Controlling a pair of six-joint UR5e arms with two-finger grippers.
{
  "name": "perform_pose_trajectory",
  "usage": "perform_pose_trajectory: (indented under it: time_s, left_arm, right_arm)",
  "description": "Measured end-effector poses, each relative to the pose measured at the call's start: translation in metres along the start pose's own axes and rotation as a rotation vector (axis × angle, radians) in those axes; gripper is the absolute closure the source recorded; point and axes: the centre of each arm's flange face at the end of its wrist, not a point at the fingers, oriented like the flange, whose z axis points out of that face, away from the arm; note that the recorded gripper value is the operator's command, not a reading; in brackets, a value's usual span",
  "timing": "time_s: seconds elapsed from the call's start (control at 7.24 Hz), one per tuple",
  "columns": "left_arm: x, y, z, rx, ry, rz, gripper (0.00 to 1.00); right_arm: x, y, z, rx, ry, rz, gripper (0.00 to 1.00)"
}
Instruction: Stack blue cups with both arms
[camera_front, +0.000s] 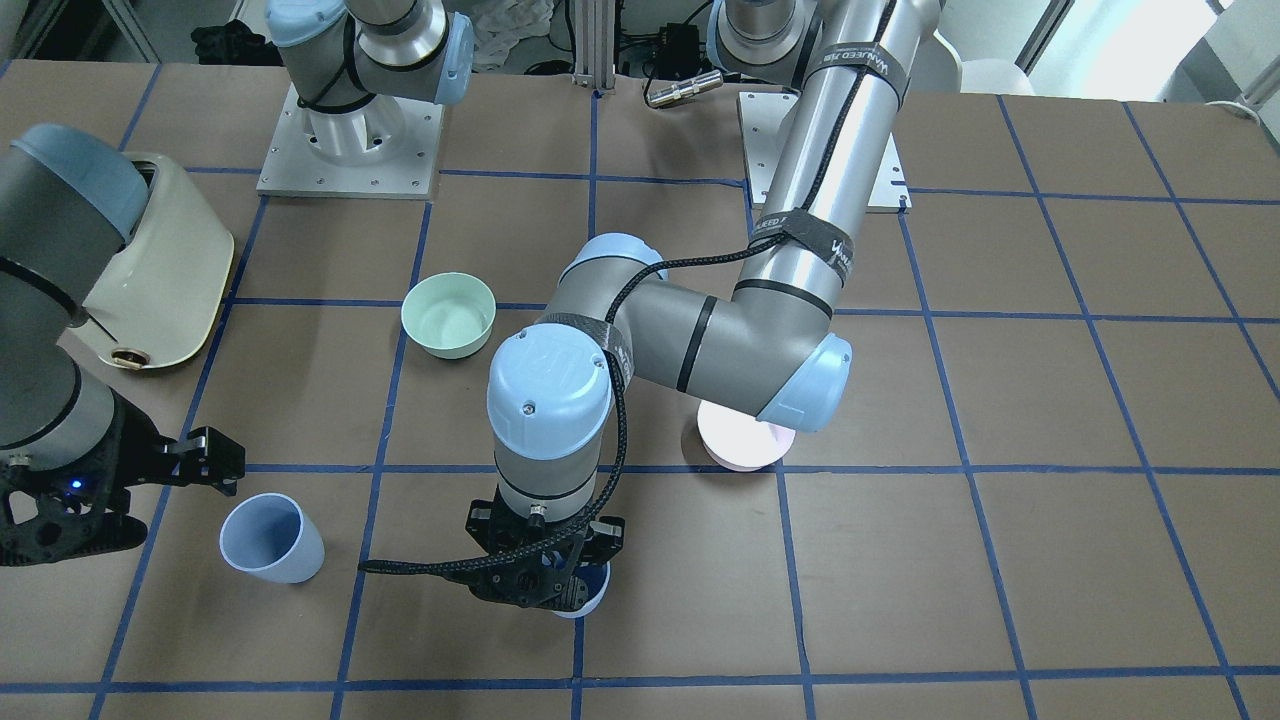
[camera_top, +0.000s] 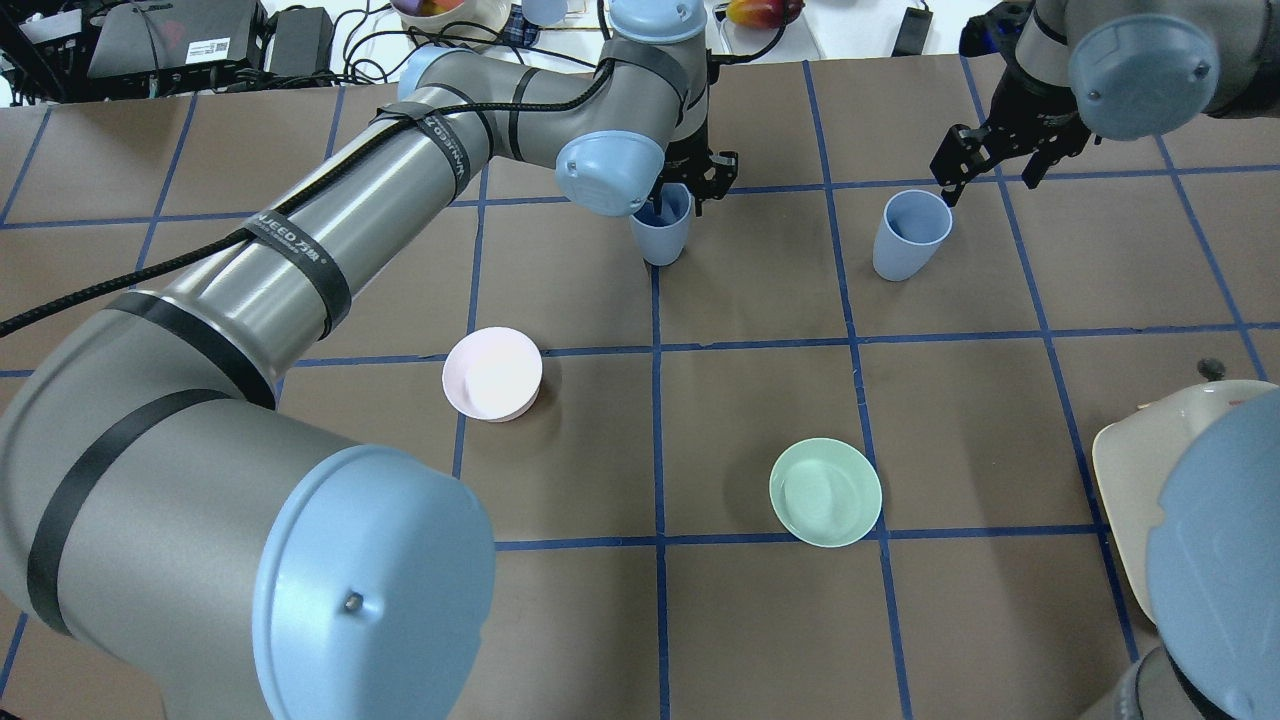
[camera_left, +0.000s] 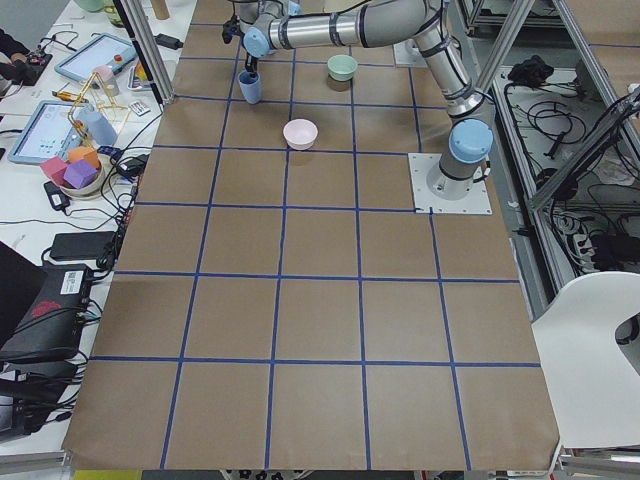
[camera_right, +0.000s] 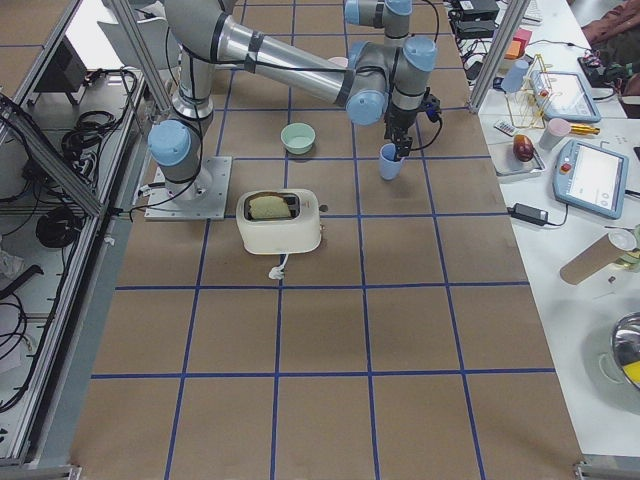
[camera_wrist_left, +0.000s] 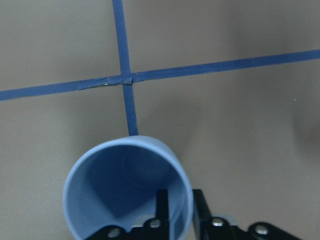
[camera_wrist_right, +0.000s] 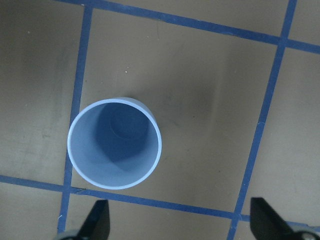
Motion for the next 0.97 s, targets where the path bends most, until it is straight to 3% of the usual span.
perform_pose_trajectory:
  time_s: [0.28,0.55,0.69,0.83,0.97]
  left_arm:
    - [-0.01,0.009,-0.044,-0.065,-0.019,-0.004,0.0]
    - [-0.023,0.044,-0.119,-0.204,-0.054,-0.012,0.0]
    - [-0.03,0.069,-0.163,-0.251,-0.068,-0.011,0.0]
    - [-0.038,0.093,-0.201,-0.279,-0.08,-0.014,0.0]
    - [-0.049,0.117,-0.226,-0.329,-0.103,-0.021,0.0]
  right_arm:
    - [0.002,-0.006,0.022,-0.024,-0.014,-0.007,0.0]
    - [0.002,-0.011,0.043,-0.051,-0.027,-0.009,0.21]
    - [0.002,-0.011,0.049,-0.064,-0.033,-0.01,0.41]
    - [0.002,-0.011,0.053,-0.072,-0.037,-0.01,0.54]
    - [0.002,-0.011,0.056,-0.078,-0.04,-0.01,0.55]
